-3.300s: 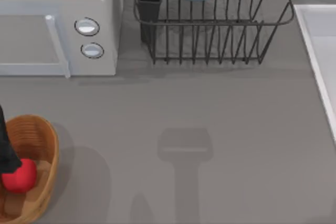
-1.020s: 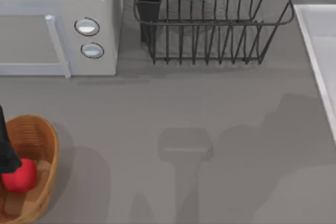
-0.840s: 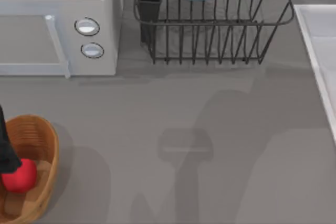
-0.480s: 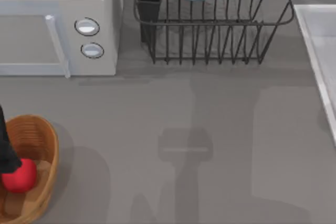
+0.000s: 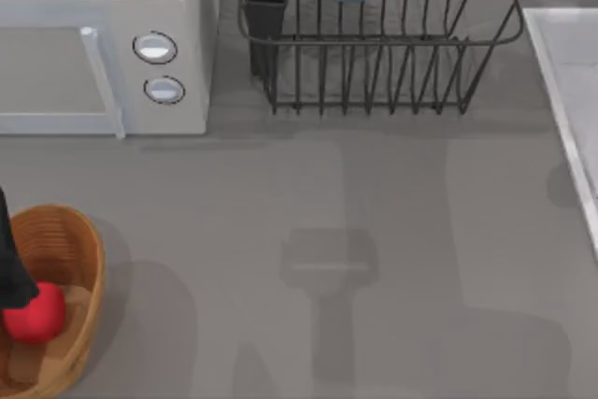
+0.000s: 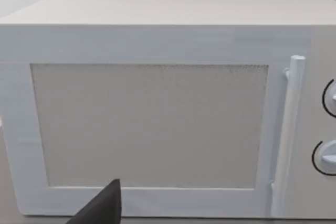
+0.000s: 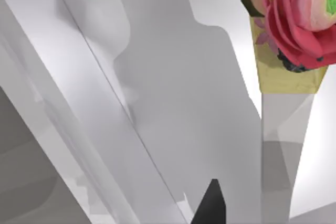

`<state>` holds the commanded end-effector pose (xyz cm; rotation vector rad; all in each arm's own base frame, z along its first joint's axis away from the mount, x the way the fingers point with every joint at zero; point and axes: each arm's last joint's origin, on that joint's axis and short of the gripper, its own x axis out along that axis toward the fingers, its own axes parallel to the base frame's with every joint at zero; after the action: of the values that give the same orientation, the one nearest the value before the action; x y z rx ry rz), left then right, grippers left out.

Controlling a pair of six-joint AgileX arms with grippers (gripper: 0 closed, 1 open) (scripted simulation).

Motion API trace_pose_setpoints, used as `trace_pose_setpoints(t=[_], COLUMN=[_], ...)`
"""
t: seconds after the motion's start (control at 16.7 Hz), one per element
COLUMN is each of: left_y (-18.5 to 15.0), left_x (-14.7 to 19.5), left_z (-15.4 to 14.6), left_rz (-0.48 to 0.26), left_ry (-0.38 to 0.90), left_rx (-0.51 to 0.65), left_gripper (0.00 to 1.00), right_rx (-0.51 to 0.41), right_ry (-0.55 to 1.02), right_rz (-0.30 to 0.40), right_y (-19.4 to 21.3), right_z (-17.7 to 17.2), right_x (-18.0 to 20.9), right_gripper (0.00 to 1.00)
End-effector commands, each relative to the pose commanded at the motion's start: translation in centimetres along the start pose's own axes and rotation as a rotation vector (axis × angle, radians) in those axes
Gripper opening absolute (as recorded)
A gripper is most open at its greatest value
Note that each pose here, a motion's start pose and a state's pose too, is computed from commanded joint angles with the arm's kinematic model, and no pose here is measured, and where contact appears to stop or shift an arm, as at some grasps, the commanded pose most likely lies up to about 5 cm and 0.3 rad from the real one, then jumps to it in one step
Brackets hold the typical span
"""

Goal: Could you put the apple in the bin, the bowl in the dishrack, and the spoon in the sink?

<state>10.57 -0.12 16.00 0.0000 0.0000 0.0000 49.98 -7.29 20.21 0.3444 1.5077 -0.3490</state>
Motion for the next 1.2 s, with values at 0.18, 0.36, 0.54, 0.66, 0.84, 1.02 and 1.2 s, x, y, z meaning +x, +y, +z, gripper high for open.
trace_pose_setpoints(t=[0.18, 0.36, 0.54, 0.66, 0.84, 1.02, 1.2], left_y=[0.0, 0.0, 0.0, 0.0, 0.0, 0.0, 0.0], left_x=[0.0, 0.0, 0.0, 0.0, 0.0, 0.0, 0.0], left_z=[0.0, 0.0, 0.0, 0.0, 0.0, 0.0, 0.0], left_rz=[0.000, 0.000, 0.000, 0.000, 0.000, 0.000, 0.000], left_ry=[0.000, 0.000, 0.000, 0.000, 0.000, 0.000, 0.000], left_rx=[0.000, 0.000, 0.000, 0.000, 0.000, 0.000, 0.000], left_gripper=[1.00, 1.00, 1.00, 1.00, 1.00, 1.00, 1.00], right_rx=[0.000, 0.007, 0.003, 0.000, -0.001, 0.000, 0.000], right_ry=[0.000, -0.005, -0.015, 0.005, 0.017, 0.004, 0.004], right_rz=[0.000, 0.004, 0.009, 0.003, -0.003, -0.001, -0.001], right_y=[0.0, -0.2, 0.0, 0.1, 0.1, 0.1, 0.1], right_z=[0.0, 0.2, 0.3, 0.3, 0.1, 0.0, 0.0], right_x=[0.0, 0.0, 0.7, 2.1, 3.9, 4.4, 4.4], right_gripper=[0.00, 0.00, 0.00, 0.00, 0.00, 0.00, 0.00])
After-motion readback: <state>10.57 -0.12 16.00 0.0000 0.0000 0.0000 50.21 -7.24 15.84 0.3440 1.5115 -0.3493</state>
